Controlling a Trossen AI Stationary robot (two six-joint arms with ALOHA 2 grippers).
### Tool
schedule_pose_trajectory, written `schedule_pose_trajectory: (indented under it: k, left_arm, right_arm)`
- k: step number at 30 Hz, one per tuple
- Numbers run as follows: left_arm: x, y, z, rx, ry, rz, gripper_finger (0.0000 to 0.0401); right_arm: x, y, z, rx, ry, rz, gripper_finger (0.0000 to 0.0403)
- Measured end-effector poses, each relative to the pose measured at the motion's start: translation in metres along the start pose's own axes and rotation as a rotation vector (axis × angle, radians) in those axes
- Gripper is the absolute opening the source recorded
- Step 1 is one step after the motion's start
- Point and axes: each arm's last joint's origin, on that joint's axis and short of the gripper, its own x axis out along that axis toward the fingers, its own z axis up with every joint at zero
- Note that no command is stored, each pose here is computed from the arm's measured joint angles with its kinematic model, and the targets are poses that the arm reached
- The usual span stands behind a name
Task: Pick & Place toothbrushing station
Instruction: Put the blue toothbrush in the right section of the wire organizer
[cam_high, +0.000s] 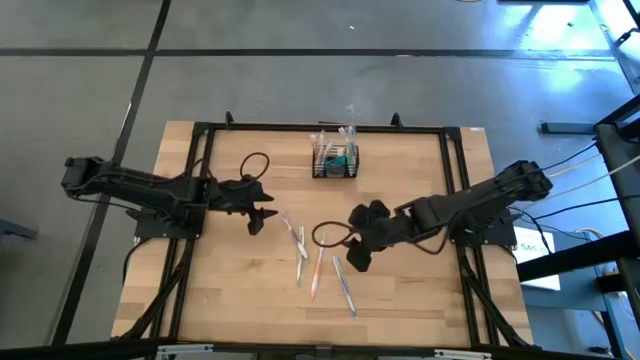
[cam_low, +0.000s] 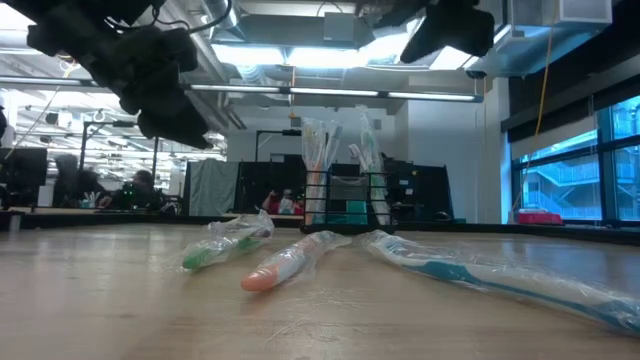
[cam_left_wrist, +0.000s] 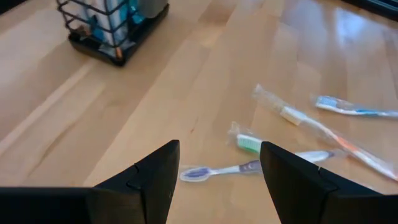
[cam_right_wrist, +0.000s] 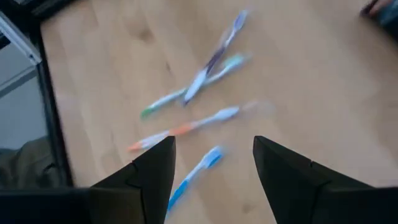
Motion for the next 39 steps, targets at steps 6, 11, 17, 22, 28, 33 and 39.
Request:
schedule_pose_trajectory:
  k: [6,11,17,22,28,33,39]
  left_arm:
    - [-0.001,-0.004,-0.002,0.02,0.001,0.003,0.0221]
    - [-0.001,-0.004,-0.003,0.024,-0.013,0.038,0.0221]
    - [-0.001,-0.004,-0.003,0.024,-0.014,0.042,0.0221]
    - [-0.001,-0.004,-0.003,0.024,-0.014,0.043,0.0221]
    - [-0.001,-0.004,-0.003,0.025,-0.014,0.043,0.0221]
    - [-0.001,-0.004,-0.002,0.026,-0.015,0.043,0.0221]
    - [-0.001,-0.004,-0.002,0.027,-0.016,0.043,0.0221]
  right_arm:
    - [0.022,0.006,-0.008,0.098,0.141,0.025,0.0219]
    - [0.04,0.006,-0.017,0.156,0.234,-0.01,0.0219]
    - [0.064,0.007,-0.027,0.146,0.298,-0.044,0.0219]
    - [0.083,0.008,-0.034,0.139,0.321,-0.074,0.0219]
    - [0.106,0.012,-0.04,0.145,0.34,-0.039,0.0219]
    - [0.119,0.013,-0.043,0.156,0.306,-0.063,0.0219]
    - [0.137,0.005,-0.046,0.175,0.315,-0.114,0.0219]
